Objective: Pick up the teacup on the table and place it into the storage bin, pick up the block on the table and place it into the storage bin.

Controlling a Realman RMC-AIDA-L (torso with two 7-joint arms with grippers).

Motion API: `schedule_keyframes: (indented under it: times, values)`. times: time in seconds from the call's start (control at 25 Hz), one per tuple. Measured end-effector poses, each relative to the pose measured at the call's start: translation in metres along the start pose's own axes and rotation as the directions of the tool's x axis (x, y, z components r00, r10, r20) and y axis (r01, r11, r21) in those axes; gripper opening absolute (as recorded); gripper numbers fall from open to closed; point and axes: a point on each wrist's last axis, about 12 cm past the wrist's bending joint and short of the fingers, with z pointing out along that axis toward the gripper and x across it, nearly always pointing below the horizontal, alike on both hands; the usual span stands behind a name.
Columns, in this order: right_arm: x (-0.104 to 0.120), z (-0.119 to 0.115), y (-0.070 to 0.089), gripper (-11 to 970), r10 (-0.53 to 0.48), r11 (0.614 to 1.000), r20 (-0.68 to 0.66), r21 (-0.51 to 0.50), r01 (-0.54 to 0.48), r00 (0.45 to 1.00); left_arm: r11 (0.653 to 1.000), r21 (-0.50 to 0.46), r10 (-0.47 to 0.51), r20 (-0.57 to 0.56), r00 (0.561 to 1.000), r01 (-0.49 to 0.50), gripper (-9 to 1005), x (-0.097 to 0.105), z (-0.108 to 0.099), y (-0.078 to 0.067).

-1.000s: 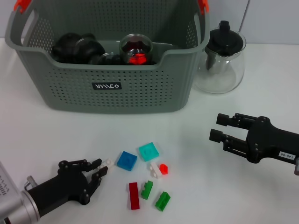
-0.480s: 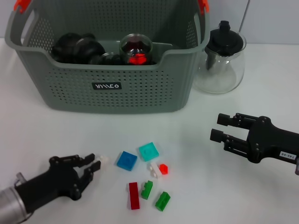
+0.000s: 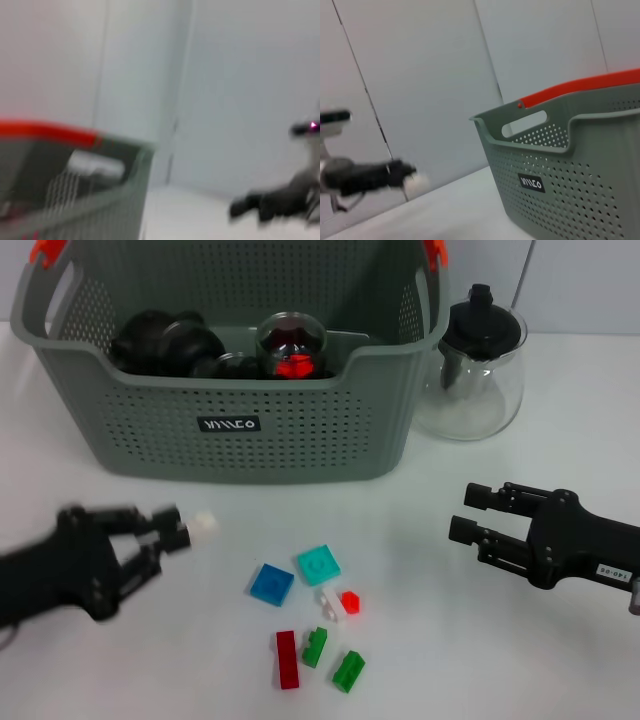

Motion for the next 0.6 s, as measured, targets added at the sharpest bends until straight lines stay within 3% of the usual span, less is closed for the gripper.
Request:
schedule_keyframes:
  times: [0.12, 0.32, 0.6]
  values:
    - [0.000, 0.000, 0.000, 557, 0.001, 1.000, 0.000, 0.000, -0.001, 1.000, 0.998, 0.055, 0.003, 0.089, 0.996, -0.008, 174, -0.032, -0.001, 0.013]
    - [0.001, 0.001, 0.001, 557, 0.002, 1.000, 0.001, 0.001, -0.002, 1.000, 0.999, 0.033, -0.043, 0.198, 0.979, 0.038, 174, -0.082, 0.003, 0.046]
    - [0.000, 0.004, 0.001, 557, 0.000, 1.000, 0.004, -0.006, 0.000, 1.000, 0.982, -0.037, -0.172, 0.200, 0.964, 0.183, 172, -0.134, 0.046, 0.094]
